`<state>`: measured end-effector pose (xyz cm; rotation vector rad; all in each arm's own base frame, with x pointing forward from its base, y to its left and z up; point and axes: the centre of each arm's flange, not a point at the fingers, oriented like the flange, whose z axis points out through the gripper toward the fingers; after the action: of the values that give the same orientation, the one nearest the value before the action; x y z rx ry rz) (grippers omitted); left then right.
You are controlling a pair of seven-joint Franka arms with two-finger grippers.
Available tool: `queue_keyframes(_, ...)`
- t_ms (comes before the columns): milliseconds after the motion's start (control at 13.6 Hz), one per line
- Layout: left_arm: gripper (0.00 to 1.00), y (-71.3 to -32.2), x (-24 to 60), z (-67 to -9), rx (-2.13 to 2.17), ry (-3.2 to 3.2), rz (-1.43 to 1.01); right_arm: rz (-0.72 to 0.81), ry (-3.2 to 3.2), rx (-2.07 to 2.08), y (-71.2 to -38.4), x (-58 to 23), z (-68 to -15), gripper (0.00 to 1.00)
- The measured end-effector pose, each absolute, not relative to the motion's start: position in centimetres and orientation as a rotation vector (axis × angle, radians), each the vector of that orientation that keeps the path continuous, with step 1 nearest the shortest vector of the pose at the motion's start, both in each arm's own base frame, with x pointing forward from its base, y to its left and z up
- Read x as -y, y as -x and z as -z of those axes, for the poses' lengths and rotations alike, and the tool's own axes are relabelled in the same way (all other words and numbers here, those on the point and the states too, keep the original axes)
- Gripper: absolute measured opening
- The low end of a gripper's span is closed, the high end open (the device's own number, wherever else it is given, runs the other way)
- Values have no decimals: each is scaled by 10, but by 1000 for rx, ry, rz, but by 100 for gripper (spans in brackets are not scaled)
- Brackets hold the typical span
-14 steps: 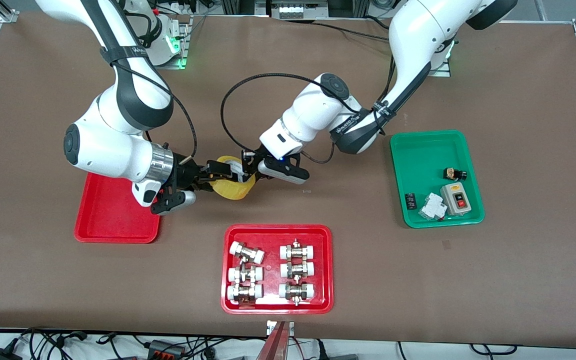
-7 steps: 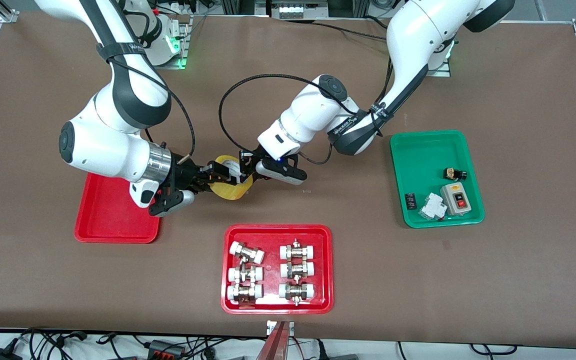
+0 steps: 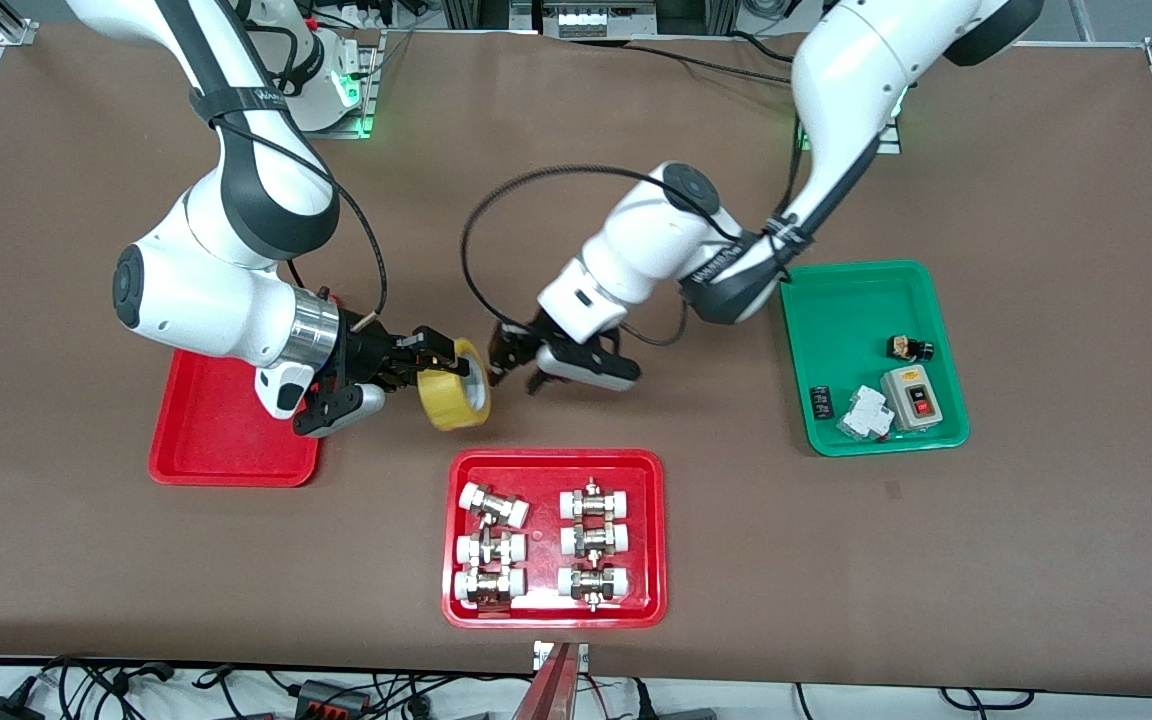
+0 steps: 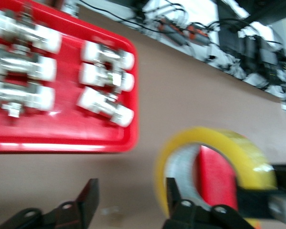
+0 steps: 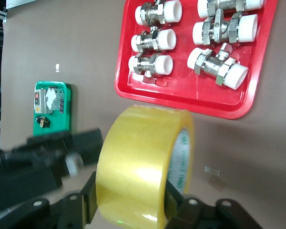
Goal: Left arm passes tape to right arm into tray
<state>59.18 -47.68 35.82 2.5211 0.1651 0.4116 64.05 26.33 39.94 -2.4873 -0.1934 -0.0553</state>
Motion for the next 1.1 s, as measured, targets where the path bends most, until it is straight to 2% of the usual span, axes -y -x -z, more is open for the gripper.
queue_keyframes(221,99,-607,421,-383,-229,-2777,-245,60,2494,148,-651,-235,-399,53)
queue_keyframes(441,100,-606,346,-418,-342,-3013,-13,-7,2487,147,-663,-168,-380,51)
queue_keyframes(662,100,-605,254,-431,-409,-3143,321,-104,2446,186,-667,-79,-335,43)
queue_keyframes(882,100,-600,133,-468,-329,-3174,584,-166,2376,247,-659,-8,-282,24)
queue_keyframes(1103,100,-600,37,-508,-334,-3134,534,-197,2314,281,-649,30,-251,1)
